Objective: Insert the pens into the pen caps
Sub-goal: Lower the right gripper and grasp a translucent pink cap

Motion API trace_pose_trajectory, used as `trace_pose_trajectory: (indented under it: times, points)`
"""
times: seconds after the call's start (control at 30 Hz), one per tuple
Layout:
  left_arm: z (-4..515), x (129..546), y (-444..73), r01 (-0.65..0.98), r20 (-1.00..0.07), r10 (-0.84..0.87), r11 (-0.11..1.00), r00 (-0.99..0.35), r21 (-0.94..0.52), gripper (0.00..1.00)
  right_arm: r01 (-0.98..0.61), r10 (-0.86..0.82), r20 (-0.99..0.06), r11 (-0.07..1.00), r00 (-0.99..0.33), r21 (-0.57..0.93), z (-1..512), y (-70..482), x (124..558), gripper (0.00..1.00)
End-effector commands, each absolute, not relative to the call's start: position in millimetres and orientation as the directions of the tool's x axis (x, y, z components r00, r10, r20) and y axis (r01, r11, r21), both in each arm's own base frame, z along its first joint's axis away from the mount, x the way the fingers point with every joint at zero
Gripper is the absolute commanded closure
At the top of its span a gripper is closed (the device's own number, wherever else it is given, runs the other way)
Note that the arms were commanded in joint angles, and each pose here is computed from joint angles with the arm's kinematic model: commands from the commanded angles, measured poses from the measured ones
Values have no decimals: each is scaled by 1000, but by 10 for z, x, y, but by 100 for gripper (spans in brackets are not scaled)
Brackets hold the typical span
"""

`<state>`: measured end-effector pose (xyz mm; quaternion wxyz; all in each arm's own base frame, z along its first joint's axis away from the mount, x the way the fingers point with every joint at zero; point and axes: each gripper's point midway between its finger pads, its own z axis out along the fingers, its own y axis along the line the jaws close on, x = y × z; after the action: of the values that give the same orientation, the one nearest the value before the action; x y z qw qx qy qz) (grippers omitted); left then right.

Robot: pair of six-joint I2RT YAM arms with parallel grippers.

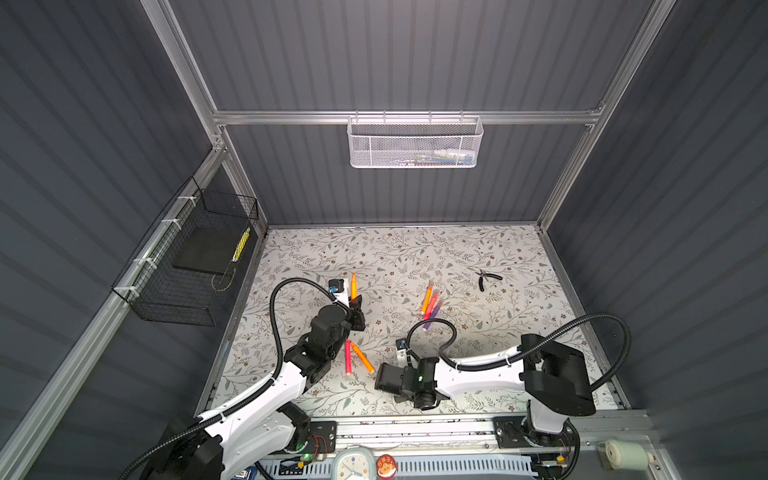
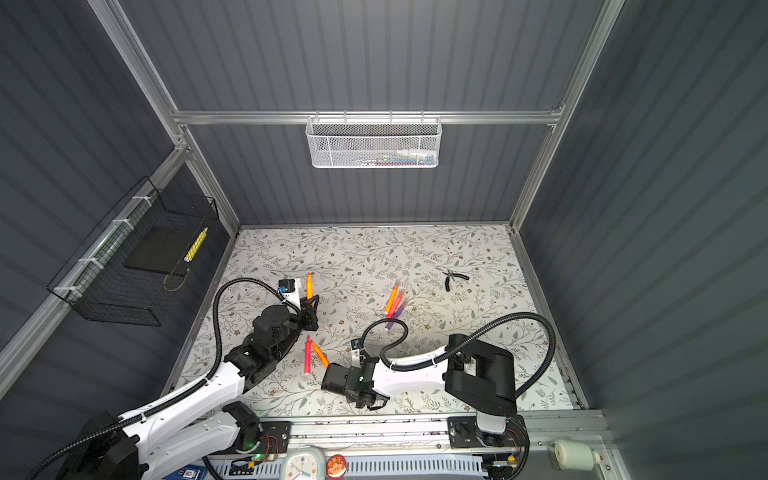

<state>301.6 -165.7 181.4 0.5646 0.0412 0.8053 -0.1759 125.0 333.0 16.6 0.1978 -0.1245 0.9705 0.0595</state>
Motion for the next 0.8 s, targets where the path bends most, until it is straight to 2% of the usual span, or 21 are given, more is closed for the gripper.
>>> trace_pose_trajectory:
  times: [0.0,0.2,0.33,0.53,0.67,0.77]
  points:
    - [1849,3022,-1639,255,-922,-152,934,-356,-252,100,-257,-225,-386,966,-894,32,49,3268,1235,71]
    - [1963,2859,-1794,390,-932,-126,883,-340,-261,100,-258,-211,-406,964,-889,65,62,3309,1284,78]
    - [1989,2833,-1868,431,-932,-96,867,-349,-251,100,-259,-185,-450,960,-874,109,260,3357,1430,81]
    - [1981,2757,-2096,533,-924,-89,794,-372,-291,100,-306,-102,-603,920,-791,245,881,3475,1665,85]
    - [2077,2689,-2302,622,-920,-70,717,-385,-315,100,-258,57,-669,895,-741,363,1288,3216,1964,91]
    - [2143,2649,-2386,656,-918,-81,675,-389,-338,100,-255,190,-690,834,-699,489,1586,2985,2089,92]
